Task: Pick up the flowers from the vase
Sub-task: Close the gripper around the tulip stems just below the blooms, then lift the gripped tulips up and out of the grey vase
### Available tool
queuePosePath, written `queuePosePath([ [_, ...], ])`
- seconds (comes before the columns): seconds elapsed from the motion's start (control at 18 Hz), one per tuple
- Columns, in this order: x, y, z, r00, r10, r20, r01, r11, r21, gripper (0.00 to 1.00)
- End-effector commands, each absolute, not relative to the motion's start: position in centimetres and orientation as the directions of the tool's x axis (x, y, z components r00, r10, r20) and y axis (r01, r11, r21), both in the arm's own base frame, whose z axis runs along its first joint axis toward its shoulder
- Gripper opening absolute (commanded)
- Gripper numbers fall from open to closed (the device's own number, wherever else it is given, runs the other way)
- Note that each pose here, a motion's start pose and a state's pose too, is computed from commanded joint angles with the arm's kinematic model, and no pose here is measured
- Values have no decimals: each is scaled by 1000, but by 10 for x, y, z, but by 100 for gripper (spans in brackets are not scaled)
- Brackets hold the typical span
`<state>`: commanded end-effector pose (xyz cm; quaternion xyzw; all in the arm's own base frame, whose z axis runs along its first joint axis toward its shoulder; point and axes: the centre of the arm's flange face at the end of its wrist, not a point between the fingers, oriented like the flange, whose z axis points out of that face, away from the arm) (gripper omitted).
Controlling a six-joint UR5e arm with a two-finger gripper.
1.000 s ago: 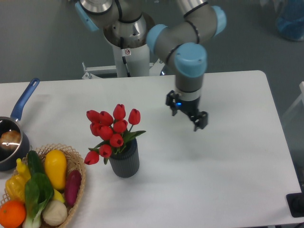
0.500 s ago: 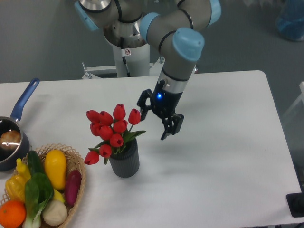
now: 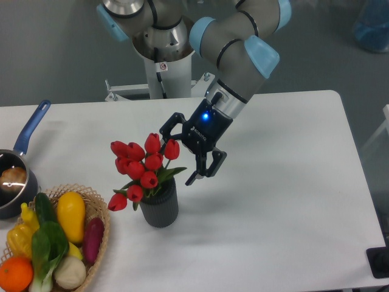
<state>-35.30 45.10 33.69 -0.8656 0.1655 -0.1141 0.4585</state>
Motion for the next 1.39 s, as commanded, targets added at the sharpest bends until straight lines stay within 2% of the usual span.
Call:
queuePosePath([
  [0.22, -345, 462, 332, 902, -424, 79, -133, -448, -884, 100],
  [0.28, -344, 464, 334, 899, -430, 80, -125, -429, -895, 95],
  [0.33, -344, 465, 333, 898, -432, 84, -119, -421, -899, 74],
  [0.39, -345, 464, 333, 898, -431, 86, -116, -421, -900, 45],
  [0.44, -345, 464, 331, 898, -431, 90, -112, -423, -899, 27],
  [0.61, -344, 460, 327, 900, -424, 102, -100, -429, -898, 3],
  [0.67, -346, 458, 329, 903, -417, 105, -95, -431, -897, 0],
  [0.94, -353, 447, 351, 917, -394, 70, -109, -414, -904, 0],
  [1.39, -349, 436, 421, 935, -346, 84, -45, -348, -937, 0],
])
